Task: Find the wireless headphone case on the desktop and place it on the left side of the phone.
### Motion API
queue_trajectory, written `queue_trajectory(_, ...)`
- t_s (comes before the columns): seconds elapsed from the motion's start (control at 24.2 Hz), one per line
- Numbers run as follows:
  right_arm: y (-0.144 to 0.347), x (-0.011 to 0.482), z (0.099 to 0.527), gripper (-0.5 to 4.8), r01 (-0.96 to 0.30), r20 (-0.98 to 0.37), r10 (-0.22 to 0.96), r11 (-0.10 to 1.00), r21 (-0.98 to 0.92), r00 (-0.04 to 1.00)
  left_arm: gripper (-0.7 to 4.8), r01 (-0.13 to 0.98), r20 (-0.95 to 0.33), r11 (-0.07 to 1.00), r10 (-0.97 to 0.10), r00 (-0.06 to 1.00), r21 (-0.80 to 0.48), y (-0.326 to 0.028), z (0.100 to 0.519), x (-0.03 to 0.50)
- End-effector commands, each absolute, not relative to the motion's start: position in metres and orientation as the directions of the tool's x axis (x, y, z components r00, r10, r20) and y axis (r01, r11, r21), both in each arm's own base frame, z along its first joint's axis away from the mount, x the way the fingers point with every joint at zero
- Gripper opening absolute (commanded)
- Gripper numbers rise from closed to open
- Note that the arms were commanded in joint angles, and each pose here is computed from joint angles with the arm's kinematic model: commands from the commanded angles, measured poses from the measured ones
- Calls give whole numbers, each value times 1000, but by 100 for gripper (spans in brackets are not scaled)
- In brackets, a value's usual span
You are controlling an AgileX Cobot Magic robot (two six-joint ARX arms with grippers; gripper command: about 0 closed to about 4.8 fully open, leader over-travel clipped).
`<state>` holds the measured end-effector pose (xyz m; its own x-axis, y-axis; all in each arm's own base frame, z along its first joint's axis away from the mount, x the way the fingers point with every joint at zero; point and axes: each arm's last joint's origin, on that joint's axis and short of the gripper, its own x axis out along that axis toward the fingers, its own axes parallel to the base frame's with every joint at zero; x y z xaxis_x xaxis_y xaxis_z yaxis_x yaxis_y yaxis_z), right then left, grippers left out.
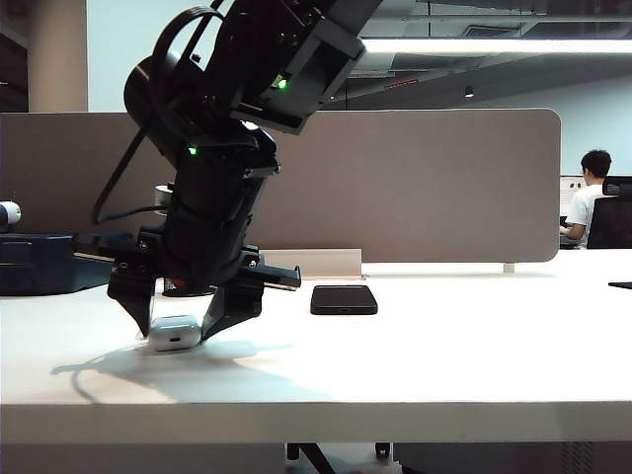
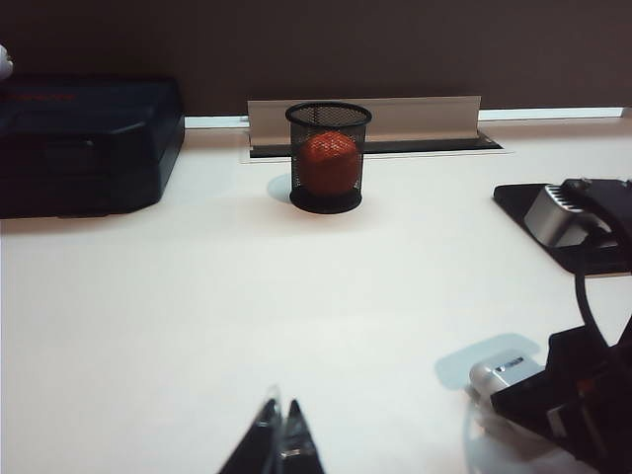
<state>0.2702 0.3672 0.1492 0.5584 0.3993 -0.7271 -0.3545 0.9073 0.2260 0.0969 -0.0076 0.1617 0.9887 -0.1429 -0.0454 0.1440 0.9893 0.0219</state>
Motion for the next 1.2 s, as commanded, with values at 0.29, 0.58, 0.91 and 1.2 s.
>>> queue_trajectory(0.29, 358, 269, 134, 209, -331, -798, 332, 927, 177, 503, -5, 142, -39, 990, -141, 989, 23, -7, 163, 97)
queue_trajectory(0.58, 344, 284, 152, 209, -306, -772, 336, 933, 191, 540, -5, 142, -39, 990, -141, 989, 23, -7, 163, 97)
queue_trajectory(0.91, 332, 297, 176, 209, -332, -716, 362, 924, 190, 597, -5, 142, -39, 990, -141, 989, 22, -7, 163, 97)
queue_trajectory(1.2, 330, 321, 217, 210, -373, -648, 390, 912, 172, 655, -5, 142, -39, 990, -141, 989, 23, -7, 163, 97)
